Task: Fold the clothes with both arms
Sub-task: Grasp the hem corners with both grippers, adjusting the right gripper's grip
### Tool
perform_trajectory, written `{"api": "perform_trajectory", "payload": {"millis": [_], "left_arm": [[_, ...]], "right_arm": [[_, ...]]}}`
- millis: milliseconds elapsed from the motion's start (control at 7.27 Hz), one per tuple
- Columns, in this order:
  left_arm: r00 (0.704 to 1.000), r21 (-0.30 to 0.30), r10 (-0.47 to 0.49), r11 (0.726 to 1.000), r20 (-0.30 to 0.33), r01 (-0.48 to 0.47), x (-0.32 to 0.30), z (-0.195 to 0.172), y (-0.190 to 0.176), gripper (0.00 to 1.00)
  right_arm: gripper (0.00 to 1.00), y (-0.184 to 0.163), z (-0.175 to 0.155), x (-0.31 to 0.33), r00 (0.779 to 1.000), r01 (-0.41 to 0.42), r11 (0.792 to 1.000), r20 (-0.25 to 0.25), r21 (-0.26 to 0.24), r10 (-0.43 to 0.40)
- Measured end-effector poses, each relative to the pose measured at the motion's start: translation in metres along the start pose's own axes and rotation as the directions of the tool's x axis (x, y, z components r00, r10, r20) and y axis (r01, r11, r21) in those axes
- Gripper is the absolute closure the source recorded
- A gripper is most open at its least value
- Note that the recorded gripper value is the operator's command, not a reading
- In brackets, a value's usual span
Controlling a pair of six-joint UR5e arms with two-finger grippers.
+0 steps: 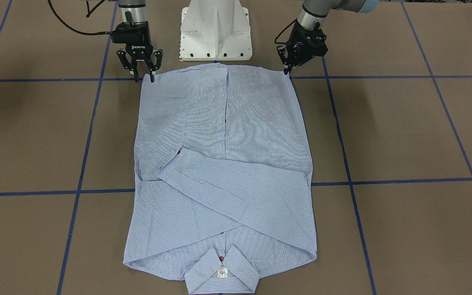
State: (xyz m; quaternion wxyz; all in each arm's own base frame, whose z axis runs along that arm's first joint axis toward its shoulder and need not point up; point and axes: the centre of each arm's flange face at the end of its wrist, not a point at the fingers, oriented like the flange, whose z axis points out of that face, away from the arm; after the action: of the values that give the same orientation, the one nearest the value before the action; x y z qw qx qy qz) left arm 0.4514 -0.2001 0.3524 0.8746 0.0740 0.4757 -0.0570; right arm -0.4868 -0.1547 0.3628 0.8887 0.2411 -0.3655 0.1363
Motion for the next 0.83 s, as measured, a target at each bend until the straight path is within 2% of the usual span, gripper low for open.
{"api": "perform_trajectory", "payload": {"millis": [550, 826], "left_arm": [[1.0, 0.0, 0.0, 1.0, -0.002, 0.0, 0.0, 0.0, 0.0, 1.0], [1.0, 0.0, 0.0, 1.0, -0.002, 0.0, 0.0, 0.0, 0.0, 1.0]], "right_arm": [[0.59, 0.018, -0.001, 0.002, 1.0, 0.017, 1.0, -0.003, -0.016, -0.017], [0.6, 0.026, 0.0, 0.004, 0.999, 0.045, 0.999, -0.028, -0.021, -0.046]]}}
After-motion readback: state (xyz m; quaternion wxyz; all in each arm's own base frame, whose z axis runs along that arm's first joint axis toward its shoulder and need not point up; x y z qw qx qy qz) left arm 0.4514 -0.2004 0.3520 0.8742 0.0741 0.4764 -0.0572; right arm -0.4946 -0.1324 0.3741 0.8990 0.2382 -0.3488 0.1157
